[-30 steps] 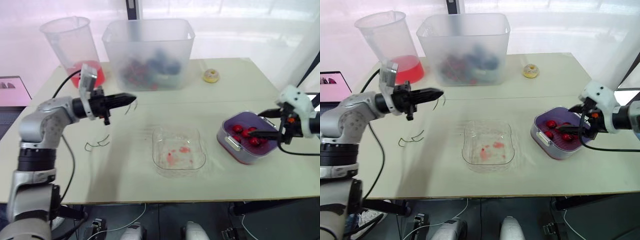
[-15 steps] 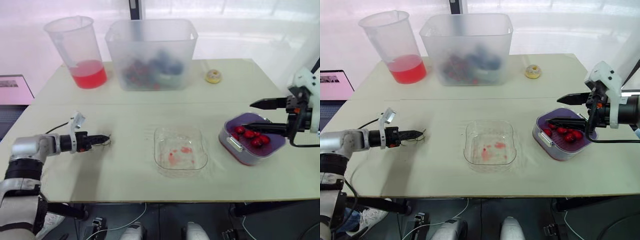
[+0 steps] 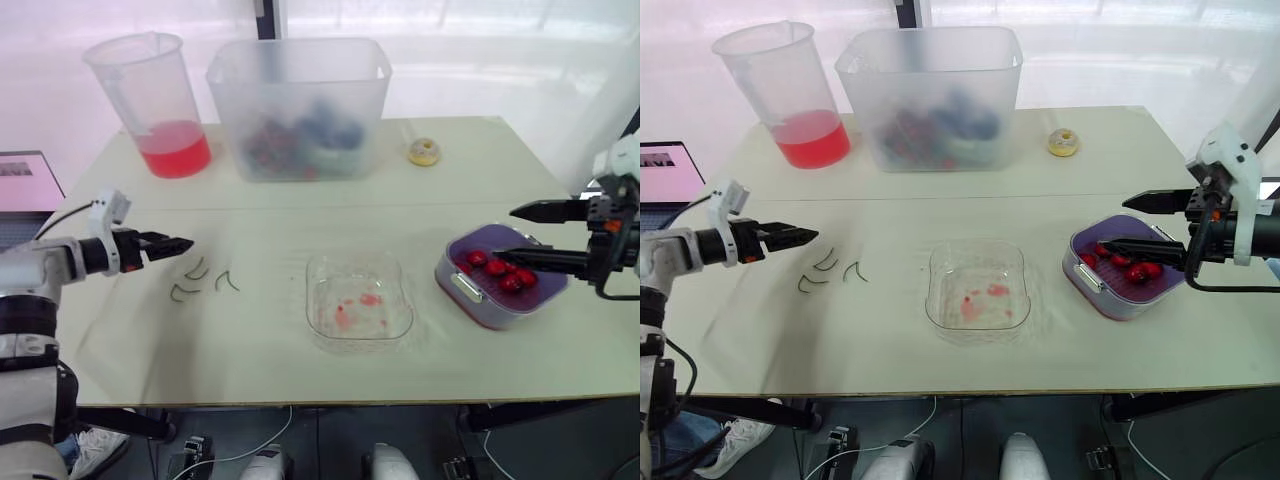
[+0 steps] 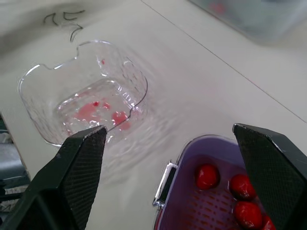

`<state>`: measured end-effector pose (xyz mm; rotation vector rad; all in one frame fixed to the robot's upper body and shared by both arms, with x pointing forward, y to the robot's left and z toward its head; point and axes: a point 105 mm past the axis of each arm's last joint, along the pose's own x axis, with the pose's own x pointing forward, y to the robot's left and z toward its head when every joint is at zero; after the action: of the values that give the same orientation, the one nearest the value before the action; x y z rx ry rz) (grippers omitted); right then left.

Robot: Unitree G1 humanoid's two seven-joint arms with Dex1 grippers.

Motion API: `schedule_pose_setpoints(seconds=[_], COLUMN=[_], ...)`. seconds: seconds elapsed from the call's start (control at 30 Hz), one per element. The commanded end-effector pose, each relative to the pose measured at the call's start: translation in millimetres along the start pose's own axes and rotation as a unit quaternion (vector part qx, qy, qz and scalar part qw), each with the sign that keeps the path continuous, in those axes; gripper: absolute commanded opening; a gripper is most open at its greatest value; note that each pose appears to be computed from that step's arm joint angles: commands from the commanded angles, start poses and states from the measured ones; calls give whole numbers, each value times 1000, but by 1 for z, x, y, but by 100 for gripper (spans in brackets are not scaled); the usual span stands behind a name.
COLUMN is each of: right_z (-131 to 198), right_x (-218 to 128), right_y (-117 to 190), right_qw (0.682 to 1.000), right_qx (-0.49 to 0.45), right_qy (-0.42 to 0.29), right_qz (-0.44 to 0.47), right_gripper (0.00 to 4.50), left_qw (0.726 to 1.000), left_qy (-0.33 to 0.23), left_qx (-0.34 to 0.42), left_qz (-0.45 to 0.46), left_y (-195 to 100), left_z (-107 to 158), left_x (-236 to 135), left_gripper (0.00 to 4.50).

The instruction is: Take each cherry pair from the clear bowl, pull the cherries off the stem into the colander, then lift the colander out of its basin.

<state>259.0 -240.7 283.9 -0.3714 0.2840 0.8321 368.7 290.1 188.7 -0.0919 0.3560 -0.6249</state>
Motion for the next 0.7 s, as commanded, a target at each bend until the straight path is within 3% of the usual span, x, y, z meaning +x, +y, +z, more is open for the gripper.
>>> schedule_pose_setpoints(seconds=[0.03,0.17,0.3,0.37,0.53,0.7], right_z=[15,11,4,-1,-22,-39], right_x=[-8,-12,-17,-21,-29,-29], right_y=[4,7,21,29,27,31], right_qw=[1000,1000,999,998,985,973], right_qx=[-21,-14,-7,-8,-14,33], right_qy=[-10,15,42,54,99,142], right_qz=[-12,-20,-24,-37,-143,-177], right_gripper=[450,450,450,450,450,450], left_qw=[997,979,924,902,870,847], left_qy=[-34,-62,-59,-51,-80,-85], left_qx=[44,121,187,207,318,339], left_qz=[-49,-155,-330,-375,-368,-400], left_y=[-21,-64,-133,-154,-166,-172], left_z=[28,49,58,59,64,60], left_x=[-5,-5,-16,-16,5,11], left_gripper=[444,444,444,444,444,444])
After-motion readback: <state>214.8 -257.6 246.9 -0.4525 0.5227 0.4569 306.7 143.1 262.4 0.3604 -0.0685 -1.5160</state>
